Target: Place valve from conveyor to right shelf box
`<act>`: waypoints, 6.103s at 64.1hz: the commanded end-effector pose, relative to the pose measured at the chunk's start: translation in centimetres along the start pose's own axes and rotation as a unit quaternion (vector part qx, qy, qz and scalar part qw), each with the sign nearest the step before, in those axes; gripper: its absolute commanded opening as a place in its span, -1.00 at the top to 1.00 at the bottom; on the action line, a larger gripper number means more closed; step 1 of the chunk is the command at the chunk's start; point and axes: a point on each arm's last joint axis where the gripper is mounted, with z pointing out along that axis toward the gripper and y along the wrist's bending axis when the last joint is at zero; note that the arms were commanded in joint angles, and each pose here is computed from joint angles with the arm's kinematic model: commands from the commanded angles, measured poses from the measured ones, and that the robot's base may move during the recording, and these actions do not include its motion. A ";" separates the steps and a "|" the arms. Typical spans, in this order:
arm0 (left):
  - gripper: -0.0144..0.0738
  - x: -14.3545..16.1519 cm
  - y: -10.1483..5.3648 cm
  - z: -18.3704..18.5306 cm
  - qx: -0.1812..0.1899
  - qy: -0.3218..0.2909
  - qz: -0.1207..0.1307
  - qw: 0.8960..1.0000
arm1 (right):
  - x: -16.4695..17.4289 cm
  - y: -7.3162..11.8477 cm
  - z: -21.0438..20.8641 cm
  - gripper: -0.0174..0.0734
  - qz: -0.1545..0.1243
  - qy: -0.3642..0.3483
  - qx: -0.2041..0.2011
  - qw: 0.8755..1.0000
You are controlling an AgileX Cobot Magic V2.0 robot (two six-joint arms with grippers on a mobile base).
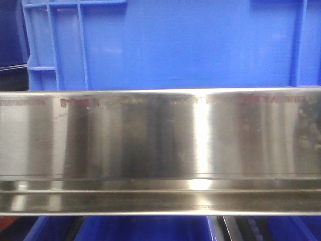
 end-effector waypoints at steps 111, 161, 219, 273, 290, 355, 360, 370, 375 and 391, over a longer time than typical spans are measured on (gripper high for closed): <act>0.93 15.6 0.0 0.6 -0.109 -0.039 -0.041 0.992 | 4.1 -0.1 -0.6 0.97 -0.002 -0.010 0.006 1.000; 0.93 16.3 0.0 0.7 -0.108 -0.038 -0.041 0.993 | 4.1 -0.1 -0.6 0.97 -0.002 -0.012 0.006 1.000; 0.93 16.3 0.0 0.7 -0.108 -0.038 -0.041 0.993 | 4.1 -0.1 -0.6 0.97 -0.002 -0.012 0.006 1.000; 0.93 16.3 0.0 0.7 -0.109 -0.038 -0.041 0.992 | 4.1 -0.1 -0.6 0.97 -0.002 -0.012 0.006 1.000; 0.93 16.3 0.0 0.7 -0.109 -0.038 -0.041 0.992 | 4.1 -0.1 -0.6 0.97 -0.002 -0.012 0.006 1.000; 0.93 16.9 2.0 -0.1 -0.299 -0.008 -0.029 0.954 | 4.1 -0.1 -0.6 0.97 -0.002 -0.012 0.006 1.000; 0.93 16.9 2.0 -0.1 -0.299 -0.011 -0.029 0.954 | 4.1 -0.1 -0.6 0.97 -0.002 -0.012 0.006 1.000; 0.93 16.9 2.0 -0.1 -0.299 -0.011 -0.029 0.954 | 4.1 -0.1 -0.6 0.97 -0.002 -0.012 0.006 1.000; 0.93 16.9 2.0 -0.1 -0.299 -0.011 -0.029 0.954 | 4.1 -0.1 -0.6 0.97 -0.002 -0.012 0.006 1.000; 0.93 16.9 2.0 -0.1 -0.299 -0.011 -0.029 0.954 | 4.1 -0.1 -0.6 0.97 -0.002 -0.012 0.006 1.000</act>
